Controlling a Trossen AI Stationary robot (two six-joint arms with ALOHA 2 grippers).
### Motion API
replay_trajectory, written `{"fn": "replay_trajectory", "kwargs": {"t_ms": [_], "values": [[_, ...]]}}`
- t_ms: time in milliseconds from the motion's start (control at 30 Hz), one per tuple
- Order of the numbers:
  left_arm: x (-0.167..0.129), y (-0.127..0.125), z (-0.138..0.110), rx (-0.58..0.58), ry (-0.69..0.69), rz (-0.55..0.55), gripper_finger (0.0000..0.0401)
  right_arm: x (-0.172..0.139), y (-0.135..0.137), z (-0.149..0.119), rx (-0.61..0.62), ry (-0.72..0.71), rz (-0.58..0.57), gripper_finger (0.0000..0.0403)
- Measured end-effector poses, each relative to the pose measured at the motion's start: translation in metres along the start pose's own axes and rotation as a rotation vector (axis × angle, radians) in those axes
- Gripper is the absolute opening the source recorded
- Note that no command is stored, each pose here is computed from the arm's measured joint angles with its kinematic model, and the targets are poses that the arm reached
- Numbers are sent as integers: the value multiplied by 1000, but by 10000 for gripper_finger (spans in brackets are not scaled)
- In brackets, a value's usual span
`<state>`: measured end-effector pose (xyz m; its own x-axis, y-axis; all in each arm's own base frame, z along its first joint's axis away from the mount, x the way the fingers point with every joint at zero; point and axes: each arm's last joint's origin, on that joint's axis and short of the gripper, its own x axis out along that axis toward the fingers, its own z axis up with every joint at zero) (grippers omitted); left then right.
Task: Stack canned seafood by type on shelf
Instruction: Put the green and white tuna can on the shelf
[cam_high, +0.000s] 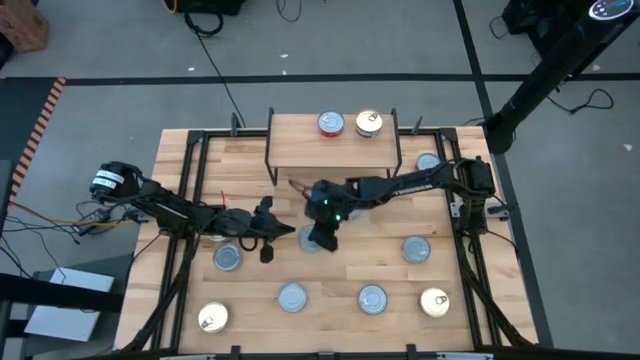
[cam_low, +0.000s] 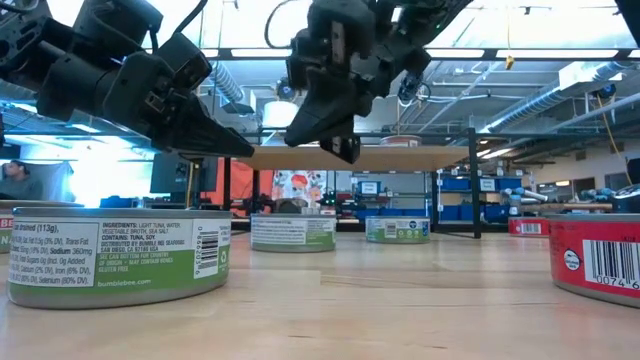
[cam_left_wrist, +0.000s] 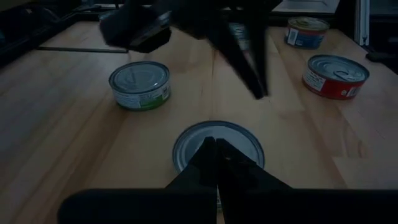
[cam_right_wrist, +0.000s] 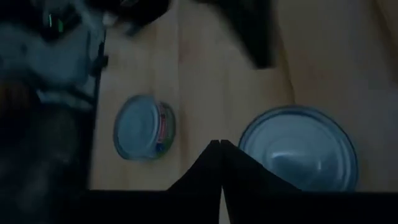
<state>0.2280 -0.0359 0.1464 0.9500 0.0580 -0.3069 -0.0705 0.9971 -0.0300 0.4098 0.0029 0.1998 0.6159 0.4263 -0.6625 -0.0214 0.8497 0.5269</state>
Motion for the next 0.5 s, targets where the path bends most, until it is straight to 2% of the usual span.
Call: {"fn": "replay_trajectory", "kwargs": {"t_ms": [200, 267, 367, 500], "values": [[0, 0, -3, 6, 26, 3, 1, 19, 34, -24, -391, 66, -295, 84], [0, 0, -3, 6, 26, 3, 1, 23, 42, -29, -485, 77, -366, 96], [0, 0, -3, 6, 27, 3, 1, 26, 52, -34, -579, 88, -407, 101], [0, 0, -3, 6, 28, 3, 1, 38, 51, -42, -638, 144, -400, 94]]}}
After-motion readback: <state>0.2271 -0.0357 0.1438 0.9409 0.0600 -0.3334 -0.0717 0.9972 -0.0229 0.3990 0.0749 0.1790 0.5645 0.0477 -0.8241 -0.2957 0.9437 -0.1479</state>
